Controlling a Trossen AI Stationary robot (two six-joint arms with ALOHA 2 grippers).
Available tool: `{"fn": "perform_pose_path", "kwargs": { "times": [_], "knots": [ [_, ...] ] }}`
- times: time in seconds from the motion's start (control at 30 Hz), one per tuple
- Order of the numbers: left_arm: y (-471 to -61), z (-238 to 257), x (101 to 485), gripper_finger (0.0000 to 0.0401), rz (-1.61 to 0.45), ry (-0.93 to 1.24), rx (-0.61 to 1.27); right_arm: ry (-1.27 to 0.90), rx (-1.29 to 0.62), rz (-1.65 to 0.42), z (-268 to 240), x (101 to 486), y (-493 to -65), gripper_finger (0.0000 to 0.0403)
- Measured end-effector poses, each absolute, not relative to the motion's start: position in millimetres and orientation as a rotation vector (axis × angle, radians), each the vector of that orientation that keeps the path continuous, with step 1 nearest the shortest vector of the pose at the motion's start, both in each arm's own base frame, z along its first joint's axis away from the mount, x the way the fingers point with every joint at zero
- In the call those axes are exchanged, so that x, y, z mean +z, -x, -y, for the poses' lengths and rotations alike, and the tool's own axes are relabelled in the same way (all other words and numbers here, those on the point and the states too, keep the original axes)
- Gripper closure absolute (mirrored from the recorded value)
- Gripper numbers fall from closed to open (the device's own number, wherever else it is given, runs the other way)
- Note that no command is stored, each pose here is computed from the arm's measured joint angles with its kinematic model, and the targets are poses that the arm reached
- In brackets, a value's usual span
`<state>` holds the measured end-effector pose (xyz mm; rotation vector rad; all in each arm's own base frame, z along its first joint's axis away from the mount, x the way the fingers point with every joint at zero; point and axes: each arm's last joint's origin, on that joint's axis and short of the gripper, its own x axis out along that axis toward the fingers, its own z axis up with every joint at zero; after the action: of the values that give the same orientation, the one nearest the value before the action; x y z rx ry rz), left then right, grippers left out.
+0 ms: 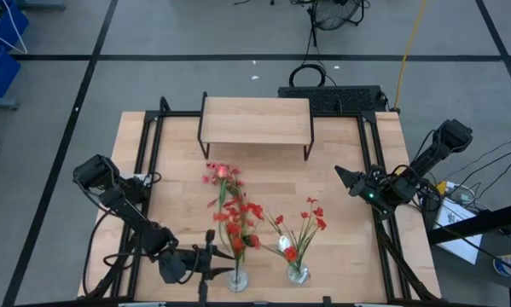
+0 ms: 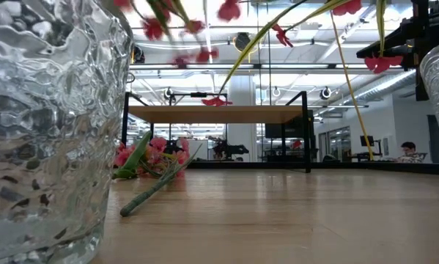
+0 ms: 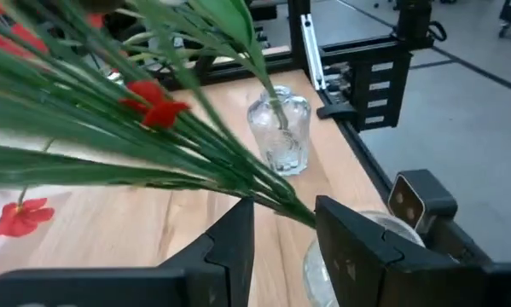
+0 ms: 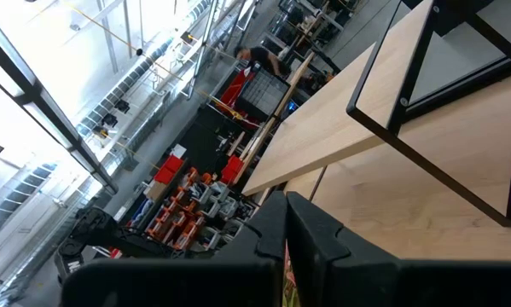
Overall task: Pick and place flowers into a vace then onto a shelf
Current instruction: Put the orange flowers into the left transparent vase
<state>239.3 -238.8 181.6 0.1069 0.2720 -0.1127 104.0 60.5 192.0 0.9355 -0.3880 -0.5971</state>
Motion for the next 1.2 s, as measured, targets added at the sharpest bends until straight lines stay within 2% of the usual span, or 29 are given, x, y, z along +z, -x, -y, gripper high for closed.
{"fn": "perform_pose_path", "kwargs": {
  "times": [0.23, 0.5, 0.67, 0.87, 1.2],
  "knots": [
    [-238.1, 238.7, 177.0, 0.027, -0.319, -0.146, -0.159, -0.935, -0.597, 0.388, -60.5, 192.0, -104.0, 0.0399],
    [-237.0, 240.6, 179.3, 0.027, -0.31, 0.097, -0.111, -0.935, -0.597, 0.388, -60.5, 192.0, -104.0, 0.0399],
    [-236.3, 241.2, 182.1, 0.027, -0.272, 0.116, -0.065, -0.936, -0.597, 0.388, -60.5, 192.0, -104.0, 0.0399],
    [-242.1, 236.4, 183.6, 0.027, -0.263, 0.242, -0.038, -0.936, -0.597, 0.388, -60.4, 192.0, -104.0, 0.0399],
    [-257.5, 223.1, 184.1, 0.027, -0.291, 0.359, -0.072, -0.936, -0.597, 0.388, -60.5, 192.1, -104.0, 0.0399]
  ]
}}
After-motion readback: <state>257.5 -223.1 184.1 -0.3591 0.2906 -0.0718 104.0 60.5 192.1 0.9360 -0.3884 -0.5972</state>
